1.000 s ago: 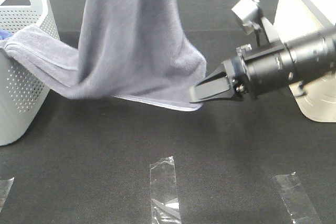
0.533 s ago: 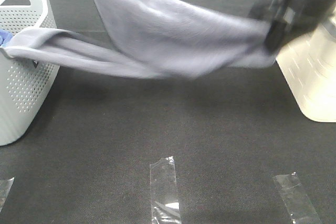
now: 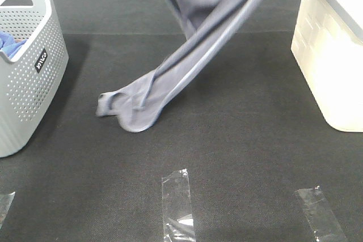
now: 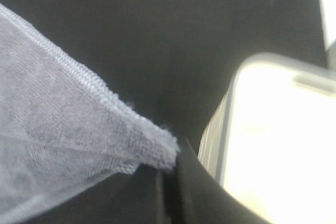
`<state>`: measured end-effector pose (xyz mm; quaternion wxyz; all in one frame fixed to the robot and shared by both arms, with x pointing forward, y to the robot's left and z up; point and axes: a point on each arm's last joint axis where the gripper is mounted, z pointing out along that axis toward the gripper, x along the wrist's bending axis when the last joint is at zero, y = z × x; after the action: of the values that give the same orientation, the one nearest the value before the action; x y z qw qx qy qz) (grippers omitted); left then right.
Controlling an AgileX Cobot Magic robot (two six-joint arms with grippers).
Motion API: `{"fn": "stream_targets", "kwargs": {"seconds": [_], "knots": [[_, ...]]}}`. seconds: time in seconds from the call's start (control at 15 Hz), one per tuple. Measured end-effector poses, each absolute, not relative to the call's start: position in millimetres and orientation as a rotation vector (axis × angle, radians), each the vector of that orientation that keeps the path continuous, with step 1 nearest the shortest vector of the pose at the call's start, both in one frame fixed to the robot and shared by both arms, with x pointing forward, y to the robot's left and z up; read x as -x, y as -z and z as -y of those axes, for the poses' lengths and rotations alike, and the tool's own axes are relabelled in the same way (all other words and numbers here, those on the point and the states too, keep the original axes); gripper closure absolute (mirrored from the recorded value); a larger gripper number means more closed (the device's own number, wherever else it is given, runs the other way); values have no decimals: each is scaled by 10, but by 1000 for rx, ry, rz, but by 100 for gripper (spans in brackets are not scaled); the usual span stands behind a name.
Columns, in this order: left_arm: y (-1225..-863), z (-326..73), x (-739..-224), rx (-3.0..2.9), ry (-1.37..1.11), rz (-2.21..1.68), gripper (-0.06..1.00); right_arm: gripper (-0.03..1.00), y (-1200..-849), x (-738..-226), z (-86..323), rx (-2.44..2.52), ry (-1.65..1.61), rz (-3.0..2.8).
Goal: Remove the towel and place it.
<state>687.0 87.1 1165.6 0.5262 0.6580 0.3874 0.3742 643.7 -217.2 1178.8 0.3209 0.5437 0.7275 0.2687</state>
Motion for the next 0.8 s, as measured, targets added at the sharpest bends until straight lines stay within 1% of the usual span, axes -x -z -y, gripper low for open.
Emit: {"fn": "stream_targets", "kwargs": {"seconds": [0.13,0.2,0.27,0.33,0.4,0.53,0.67,0.8], "knots": [[-11982,-1028,-6884,-1404,-1020,-804,94,97,-12143,-6473,2172,-1317,-827,-1774],[-12447,-1333,-6823,-1250,-1122,-749,94,97,-12585,-6410,2185,-1205,-956,-1622],[-12681,-1491,-6745,-1190,-1163,-735,94,97,-12787,-6342,2173,-1164,-1030,-1562],[-12827,-1574,-6668,-1165,-1182,-733,94,97,-12890,-6285,2128,-1148,-1086,-1544],[-12885,-1609,-6624,-1171,-1181,-748,94,97,-12909,-6266,2111,-1152,-1099,-1549],[-12754,-1610,-6658,-1277,-1124,-854,94,97,-12787,-6261,2106,-1232,-1037,-1640],[-12399,-1572,-6752,-1477,-970,-1053,94,97,-12528,-6289,2104,-1362,-892,-1797],[-12106,-1554,-6732,-1669,-795,-1227,94,97,-12249,-6275,2087,-1481,-728,-1997]]}}
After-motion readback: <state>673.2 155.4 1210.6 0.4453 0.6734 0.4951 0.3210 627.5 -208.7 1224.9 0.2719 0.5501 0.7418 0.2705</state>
